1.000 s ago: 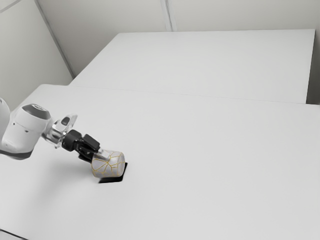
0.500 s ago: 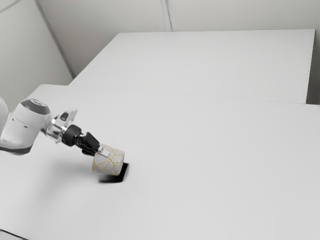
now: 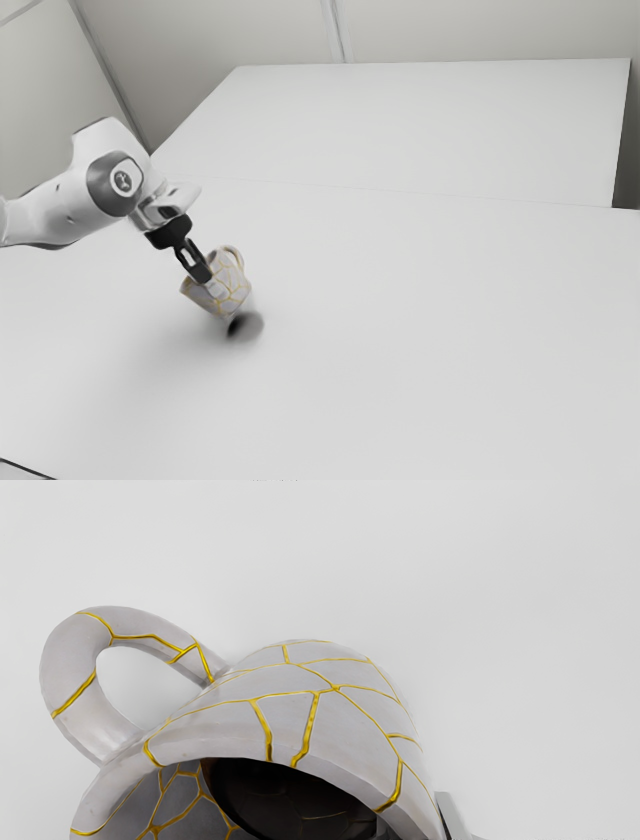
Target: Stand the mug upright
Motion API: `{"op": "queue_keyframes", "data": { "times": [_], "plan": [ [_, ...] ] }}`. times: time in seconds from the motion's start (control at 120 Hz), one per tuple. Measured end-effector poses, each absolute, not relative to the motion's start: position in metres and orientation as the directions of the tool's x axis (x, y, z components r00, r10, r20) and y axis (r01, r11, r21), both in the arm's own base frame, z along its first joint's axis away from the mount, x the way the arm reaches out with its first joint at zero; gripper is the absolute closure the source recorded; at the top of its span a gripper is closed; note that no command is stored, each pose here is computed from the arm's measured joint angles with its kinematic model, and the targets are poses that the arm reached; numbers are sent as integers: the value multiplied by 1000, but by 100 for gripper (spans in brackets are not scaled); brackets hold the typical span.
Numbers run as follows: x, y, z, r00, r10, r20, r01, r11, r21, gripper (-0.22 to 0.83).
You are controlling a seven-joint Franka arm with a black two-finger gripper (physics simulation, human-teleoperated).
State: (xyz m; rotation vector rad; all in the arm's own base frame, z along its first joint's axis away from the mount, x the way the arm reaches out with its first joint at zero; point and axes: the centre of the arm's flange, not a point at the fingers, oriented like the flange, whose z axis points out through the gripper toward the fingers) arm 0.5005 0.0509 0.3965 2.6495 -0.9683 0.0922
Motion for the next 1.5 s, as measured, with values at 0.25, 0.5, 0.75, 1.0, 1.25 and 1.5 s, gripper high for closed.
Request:
{"op": "queue_keyframes", "data": {
  "times": [0.25, 0.5, 0.75, 1.0, 1.25, 1.5],
  "plan": [
    [500, 38, 385, 667, -736, 117, -744, -666, 52, 78],
    [503, 28, 373, 616, -785, 64, -787, -617, -1, 78],
    [493, 27, 356, 615, -788, 35, -789, -614, 20, 75],
    [492, 27, 356, 608, -793, 33, -794, -607, 26, 26],
    [488, 17, 392, 636, -769, 66, -771, -637, 1, 8],
    [507, 17, 476, 802, -589, 99, -592, -806, -7, 2]
  ]
}}
